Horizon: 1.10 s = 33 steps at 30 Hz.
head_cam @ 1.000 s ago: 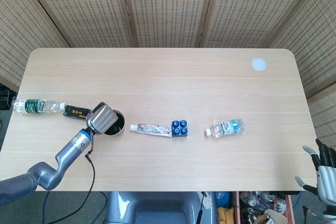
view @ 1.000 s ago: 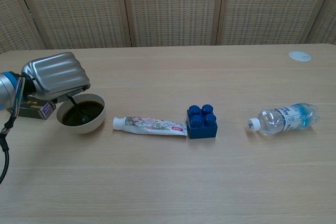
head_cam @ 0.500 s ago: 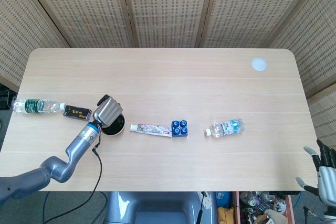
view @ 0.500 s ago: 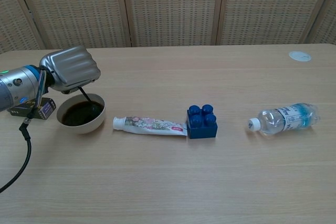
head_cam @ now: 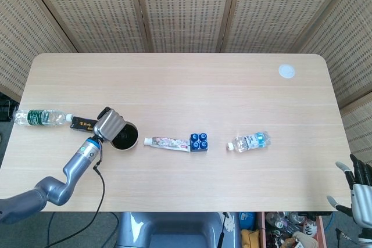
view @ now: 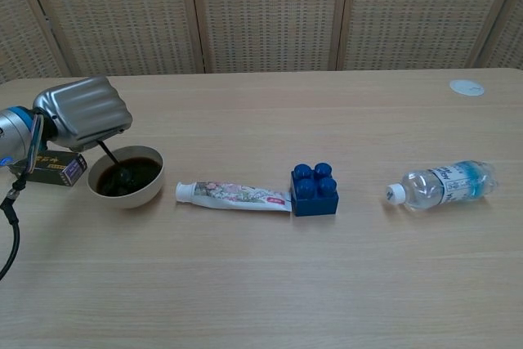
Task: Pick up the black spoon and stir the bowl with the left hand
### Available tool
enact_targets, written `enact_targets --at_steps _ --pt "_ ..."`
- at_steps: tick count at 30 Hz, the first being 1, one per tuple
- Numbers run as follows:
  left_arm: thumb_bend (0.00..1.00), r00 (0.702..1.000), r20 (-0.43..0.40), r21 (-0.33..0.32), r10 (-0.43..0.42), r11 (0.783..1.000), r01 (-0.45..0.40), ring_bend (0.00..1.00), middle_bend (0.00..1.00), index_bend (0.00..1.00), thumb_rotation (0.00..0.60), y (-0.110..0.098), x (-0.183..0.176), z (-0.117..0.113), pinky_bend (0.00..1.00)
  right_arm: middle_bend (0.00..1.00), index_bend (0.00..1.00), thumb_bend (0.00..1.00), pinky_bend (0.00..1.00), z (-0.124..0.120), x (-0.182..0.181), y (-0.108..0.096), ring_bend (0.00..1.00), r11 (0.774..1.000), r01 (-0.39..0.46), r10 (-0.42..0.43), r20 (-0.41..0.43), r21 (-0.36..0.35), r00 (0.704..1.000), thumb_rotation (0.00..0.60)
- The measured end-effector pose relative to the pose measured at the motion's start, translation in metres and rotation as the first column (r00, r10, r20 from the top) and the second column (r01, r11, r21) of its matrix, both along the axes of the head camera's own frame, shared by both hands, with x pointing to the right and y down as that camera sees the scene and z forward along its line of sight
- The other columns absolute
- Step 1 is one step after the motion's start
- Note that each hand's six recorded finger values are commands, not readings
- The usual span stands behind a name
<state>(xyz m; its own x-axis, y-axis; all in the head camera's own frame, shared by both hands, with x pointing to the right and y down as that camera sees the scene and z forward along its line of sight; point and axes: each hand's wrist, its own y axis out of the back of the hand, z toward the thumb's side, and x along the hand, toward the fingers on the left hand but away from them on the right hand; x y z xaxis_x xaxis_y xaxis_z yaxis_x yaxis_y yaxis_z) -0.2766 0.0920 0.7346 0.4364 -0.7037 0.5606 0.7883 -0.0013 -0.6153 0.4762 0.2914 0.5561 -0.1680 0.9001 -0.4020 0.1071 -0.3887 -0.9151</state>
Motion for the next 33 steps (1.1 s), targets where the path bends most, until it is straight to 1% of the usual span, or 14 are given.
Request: enact_targets --at_steps 6,10,15,21,28,33 --pt "0.39 1.0 -0.021 -0.03 0.012 0.999 -0.012 0.85 0.96 0.68 0.6 0.014 -0.003 -0.005 0.78 0.08 0.22 0.19 0.0 0.002 -0.001 -0.001 0.0 1.0 0.004 -0.004 0.006 -0.005 1.0 0.6" --pt "0.39 0.999 -0.042 -0.032 0.019 0.999 -0.021 0.85 0.96 0.68 0.6 0.016 0.005 -0.007 0.78 0.08 0.22 0.19 0.0 0.002 0.0 -0.001 0.0 1.0 0.002 -0.001 0.005 -0.004 1.0 0.6" --pt "0.39 0.998 -0.06 -0.027 0.017 0.999 -0.019 0.85 0.96 0.68 0.6 0.012 0.019 -0.006 0.78 0.08 0.22 0.19 0.0 0.002 0.003 0.001 0.0 1.0 -0.01 0.01 0.0 -0.006 1.0 0.6" --pt "0.39 0.999 -0.05 -0.005 0.012 1.0 -0.013 0.85 0.96 0.68 0.6 0.003 0.027 -0.003 0.78 0.08 0.22 0.19 0.0 0.003 0.005 0.002 0.0 1.0 -0.015 0.015 -0.001 -0.01 1.0 0.6" --pt "0.39 1.0 -0.019 0.025 -0.005 1.0 0.006 0.85 0.96 0.68 0.6 -0.01 0.027 0.001 0.78 0.08 0.22 0.19 0.0 0.004 0.006 0.002 0.0 1.0 -0.018 0.018 -0.002 -0.012 1.0 0.6" --pt "0.39 0.999 0.006 0.032 -0.031 0.999 0.031 0.85 0.96 0.68 0.6 -0.014 0.017 0.004 0.78 0.08 0.22 0.19 0.0 0.004 0.006 0.002 0.0 1.0 -0.019 0.019 -0.002 -0.013 1.0 0.6"
